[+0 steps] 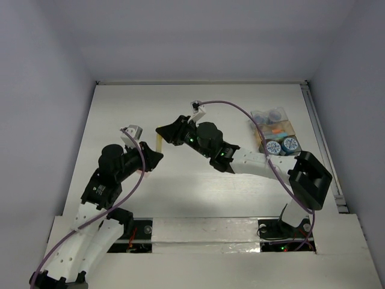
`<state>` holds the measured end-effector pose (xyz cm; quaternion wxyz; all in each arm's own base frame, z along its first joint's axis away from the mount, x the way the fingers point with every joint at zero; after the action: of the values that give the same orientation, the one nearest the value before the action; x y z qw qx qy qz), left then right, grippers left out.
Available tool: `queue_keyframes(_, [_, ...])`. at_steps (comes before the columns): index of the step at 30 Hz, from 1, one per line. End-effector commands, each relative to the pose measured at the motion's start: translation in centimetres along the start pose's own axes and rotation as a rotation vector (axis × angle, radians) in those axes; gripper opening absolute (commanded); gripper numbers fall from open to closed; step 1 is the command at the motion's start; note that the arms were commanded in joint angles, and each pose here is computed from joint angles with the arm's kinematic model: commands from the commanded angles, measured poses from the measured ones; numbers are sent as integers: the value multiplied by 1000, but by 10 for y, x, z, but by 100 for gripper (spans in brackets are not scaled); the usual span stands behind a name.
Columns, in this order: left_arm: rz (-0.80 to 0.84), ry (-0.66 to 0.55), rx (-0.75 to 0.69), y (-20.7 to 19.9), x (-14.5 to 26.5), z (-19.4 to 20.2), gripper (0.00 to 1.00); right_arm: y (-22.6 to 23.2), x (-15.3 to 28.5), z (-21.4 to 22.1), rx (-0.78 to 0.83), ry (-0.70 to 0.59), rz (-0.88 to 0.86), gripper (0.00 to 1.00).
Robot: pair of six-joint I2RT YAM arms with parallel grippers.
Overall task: Sort the stationery into containers
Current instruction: Close the pen cap on the pen.
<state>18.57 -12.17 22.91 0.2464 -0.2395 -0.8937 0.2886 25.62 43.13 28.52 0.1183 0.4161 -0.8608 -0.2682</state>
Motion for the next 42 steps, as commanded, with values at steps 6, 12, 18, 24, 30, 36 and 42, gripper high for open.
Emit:
queue_keyframes(6, [62,-185,-57,-22,6,-42,0,8,37,100,6,318,-76,0])
queue_keyframes(12, [61,-197,-60,-23,8,-44,0,8,64,167,2,453,-74,0])
queue_keyframes(18, [60,-206,-61,-23,9,-45,0,20,85,213,51,557,-98,0])
queue_keyframes(24, [49,-240,-65,-23,14,-50,0,27,92,227,30,581,-113,0])
queue_keyframes(30, [9,-305,-79,-21,22,-60,0,17,109,237,25,630,-73,0])
queue_keyframes(36, [18,-324,-89,-25,22,-66,0,9,114,249,44,696,-46,0])
queue_keyframes(42, [17,-360,-92,-28,22,-75,0,9,116,257,64,758,-59,0])
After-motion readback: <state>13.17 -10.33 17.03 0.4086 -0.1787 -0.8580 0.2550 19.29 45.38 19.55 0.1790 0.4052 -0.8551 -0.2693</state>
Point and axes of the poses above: each gripper's point midway between its finger pads, its own x axis back along the fingers, its own y axis along the line the jaws close on, z = x × y, the point moved 4 cm from there along x, back along the fingers, and after that the axes turned 14 degrees about x, right-handed, at the moved point
